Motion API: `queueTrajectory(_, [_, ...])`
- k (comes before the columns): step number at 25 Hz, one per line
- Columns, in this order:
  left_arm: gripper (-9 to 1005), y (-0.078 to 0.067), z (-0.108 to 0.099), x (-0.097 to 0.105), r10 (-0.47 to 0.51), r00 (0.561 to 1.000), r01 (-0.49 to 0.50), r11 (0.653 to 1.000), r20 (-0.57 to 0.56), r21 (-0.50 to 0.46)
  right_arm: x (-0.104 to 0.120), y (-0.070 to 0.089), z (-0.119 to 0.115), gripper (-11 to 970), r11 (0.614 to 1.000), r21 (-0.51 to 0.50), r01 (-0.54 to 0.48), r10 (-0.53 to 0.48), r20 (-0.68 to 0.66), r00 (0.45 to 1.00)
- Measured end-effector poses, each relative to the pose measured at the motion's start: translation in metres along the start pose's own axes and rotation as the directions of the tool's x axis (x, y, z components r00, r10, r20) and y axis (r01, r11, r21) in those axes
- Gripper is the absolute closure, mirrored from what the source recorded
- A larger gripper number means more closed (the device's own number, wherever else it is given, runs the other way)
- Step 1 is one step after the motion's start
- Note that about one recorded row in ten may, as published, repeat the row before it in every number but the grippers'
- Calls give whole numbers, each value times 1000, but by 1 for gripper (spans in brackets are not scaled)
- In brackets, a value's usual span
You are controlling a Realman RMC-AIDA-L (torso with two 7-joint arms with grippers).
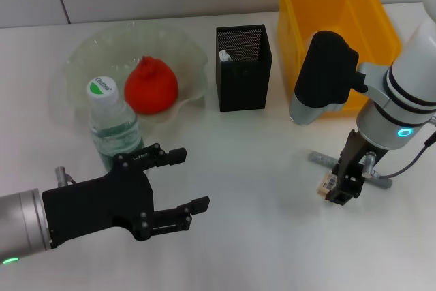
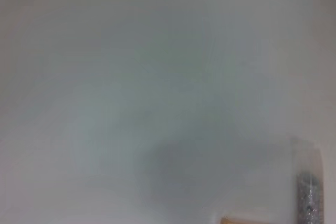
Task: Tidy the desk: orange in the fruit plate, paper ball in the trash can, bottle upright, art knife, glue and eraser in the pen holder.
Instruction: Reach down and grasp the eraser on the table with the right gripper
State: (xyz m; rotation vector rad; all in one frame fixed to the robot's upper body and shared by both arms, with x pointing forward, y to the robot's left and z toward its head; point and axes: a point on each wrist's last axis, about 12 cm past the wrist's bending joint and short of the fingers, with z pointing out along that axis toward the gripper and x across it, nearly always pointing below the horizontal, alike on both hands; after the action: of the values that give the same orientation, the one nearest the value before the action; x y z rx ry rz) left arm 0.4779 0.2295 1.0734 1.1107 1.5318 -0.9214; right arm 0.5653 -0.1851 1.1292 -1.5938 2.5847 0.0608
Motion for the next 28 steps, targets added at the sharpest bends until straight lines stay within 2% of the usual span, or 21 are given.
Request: queueTrajectory(28, [194, -2, 0, -1, -1, 1000, 1, 1000, 7, 16, -5, 2, 2, 494, 1000, -9, -15, 15, 23, 1000])
